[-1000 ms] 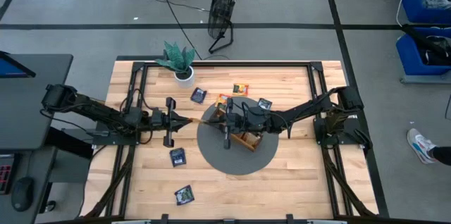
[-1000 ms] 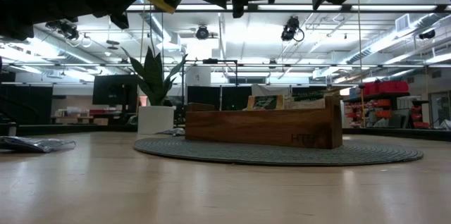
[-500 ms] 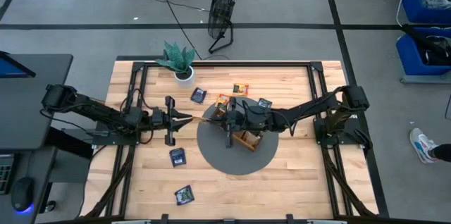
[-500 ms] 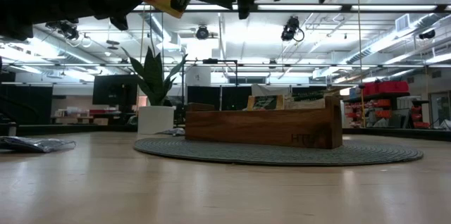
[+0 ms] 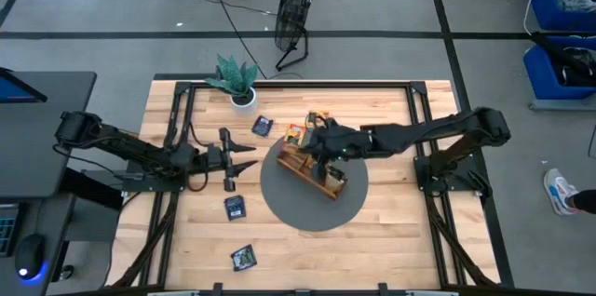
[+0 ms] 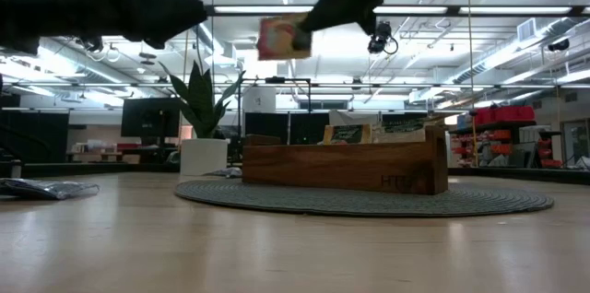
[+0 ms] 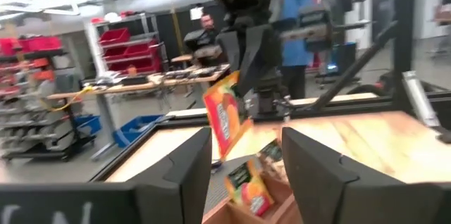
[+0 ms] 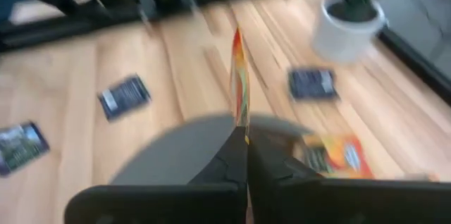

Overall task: Pick & Place Tea
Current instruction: Put the orange tea bag into the middle section of the wooden organizer

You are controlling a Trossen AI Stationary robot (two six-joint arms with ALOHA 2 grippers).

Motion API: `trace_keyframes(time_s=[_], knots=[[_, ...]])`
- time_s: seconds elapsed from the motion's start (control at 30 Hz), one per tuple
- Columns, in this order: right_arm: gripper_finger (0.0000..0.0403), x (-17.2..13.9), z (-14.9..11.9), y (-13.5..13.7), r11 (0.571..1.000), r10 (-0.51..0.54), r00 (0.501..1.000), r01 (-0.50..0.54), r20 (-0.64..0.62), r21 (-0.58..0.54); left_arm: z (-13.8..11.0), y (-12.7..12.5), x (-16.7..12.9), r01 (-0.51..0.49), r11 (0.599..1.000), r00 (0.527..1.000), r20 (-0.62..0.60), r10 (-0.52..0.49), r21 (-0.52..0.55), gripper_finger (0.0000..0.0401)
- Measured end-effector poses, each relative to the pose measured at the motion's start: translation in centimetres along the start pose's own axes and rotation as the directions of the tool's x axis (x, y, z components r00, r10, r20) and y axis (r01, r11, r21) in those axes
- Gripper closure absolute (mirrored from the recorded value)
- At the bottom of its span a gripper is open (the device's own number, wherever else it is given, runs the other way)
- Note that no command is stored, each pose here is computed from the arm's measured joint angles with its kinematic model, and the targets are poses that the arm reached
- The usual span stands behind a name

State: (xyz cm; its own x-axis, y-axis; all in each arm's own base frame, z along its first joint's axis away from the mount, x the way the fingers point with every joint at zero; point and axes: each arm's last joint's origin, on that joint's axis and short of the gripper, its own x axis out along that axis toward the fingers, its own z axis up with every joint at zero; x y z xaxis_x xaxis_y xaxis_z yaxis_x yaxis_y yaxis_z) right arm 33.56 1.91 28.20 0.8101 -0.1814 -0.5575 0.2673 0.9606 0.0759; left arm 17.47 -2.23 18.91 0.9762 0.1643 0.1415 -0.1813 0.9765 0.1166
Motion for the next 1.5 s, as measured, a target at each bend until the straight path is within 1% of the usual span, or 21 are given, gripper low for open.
trace_keyframes(time_s=[0.1, 0.17, 0.3, 0.47, 0.7, 0.83, 0.93, 1.1, 1.23, 1.33, 1.43, 1.5], knots=[[0.0403, -0.6, 1.1, -0.4, 0.999, -0.041, 0.993, 0.044, -0.114, 0.025, -0.2, 0.1, 0.0, -0.023, 1.0, 1.0, -0.019, 0.024, 0.005, 0.0223], [0.0403, -0.9, 1.6, -0.8, 0.997, -0.05, 0.98, 0.059, -0.194, 0.046, -0.3, 0.0, 0.0, -0.026, 1.0, 0.999, -0.035, 0.026, 0.008, 0.0224], [0.0403, -1.5, 2.6, -1.5, 0.994, -0.017, 0.951, 0.05, -0.308, 0.098, -0.5, 0.1, 0.0, -0.066, 0.998, 0.996, -0.059, 0.067, 0.013, 0.0224], [0.0403, -1.0, 3.2, -2.5, 0.985, 0.06, 0.895, 0.017, -0.441, 0.17, -0.5, 0.2, 0.0, -0.07, 0.997, 0.996, -0.058, 0.071, 0.017, 0.0224], [0.0403, 0.9, 3.6, -3.7, 0.971, 0.13, 0.775, 0.027, -0.618, 0.238, -0.5, 0.2, 0.0, -0.069, 0.997, 0.996, -0.064, 0.07, 0.02, 0.0224], [0.0403, 2.5, 3.7, -4.2, 0.968, 0.148, 0.704, 0.041, -0.694, 0.249, -0.5, 0.2, 0.0, -0.069, 0.997, 0.996, -0.063, 0.07, 0.02, 0.0224], [0.0403, 3.8, 3.5, -4.5, 0.965, 0.16, 0.636, 0.058, -0.755, 0.254, -0.5, 0.2, 0.0, -0.069, 0.997, 0.996, -0.063, 0.07, 0.016, 0.0224], [0.0403, 6.0, 3.3, -4.8, 0.97, 0.152, 0.535, 0.079, -0.831, 0.228, -0.5, 0.2, 0.0, -0.069, 0.998, 0.996, -0.064, 0.07, 0.015, 0.0224], [0.0403, 7.7, 3.1, -5.0, 0.972, 0.162, 0.479, 0.071, -0.863, 0.223, -0.5, 0.2, 0.0, -0.069, 0.998, 0.996, -0.063, 0.07, 0.015, 0.0224], [0.0403, 8.9, 3.0, -5.1, 0.974, 0.167, 0.457, 0.063, -0.874, 0.219, -0.5, 0.2, 0.0, -0.068, 0.998, 0.996, -0.063, 0.069, 0.014, 0.0224], [0.0403, 9.6, 2.8, -5.4, 0.974, 0.17, 0.415, 0.068, -0.894, 0.217, -0.6, 0.2, 0.0, -0.068, 0.998, 0.995, -0.066, 0.069, 0.015, 0.0224], [0.0403, 10.2, 2.4, -5.6, 0.973, 0.178, 0.404, 0.066, -0.897, 0.223, -0.6, 0.1, 0.0, -0.067, 0.998, 0.995, -0.073, 0.068, 0.018, 0.0224]])
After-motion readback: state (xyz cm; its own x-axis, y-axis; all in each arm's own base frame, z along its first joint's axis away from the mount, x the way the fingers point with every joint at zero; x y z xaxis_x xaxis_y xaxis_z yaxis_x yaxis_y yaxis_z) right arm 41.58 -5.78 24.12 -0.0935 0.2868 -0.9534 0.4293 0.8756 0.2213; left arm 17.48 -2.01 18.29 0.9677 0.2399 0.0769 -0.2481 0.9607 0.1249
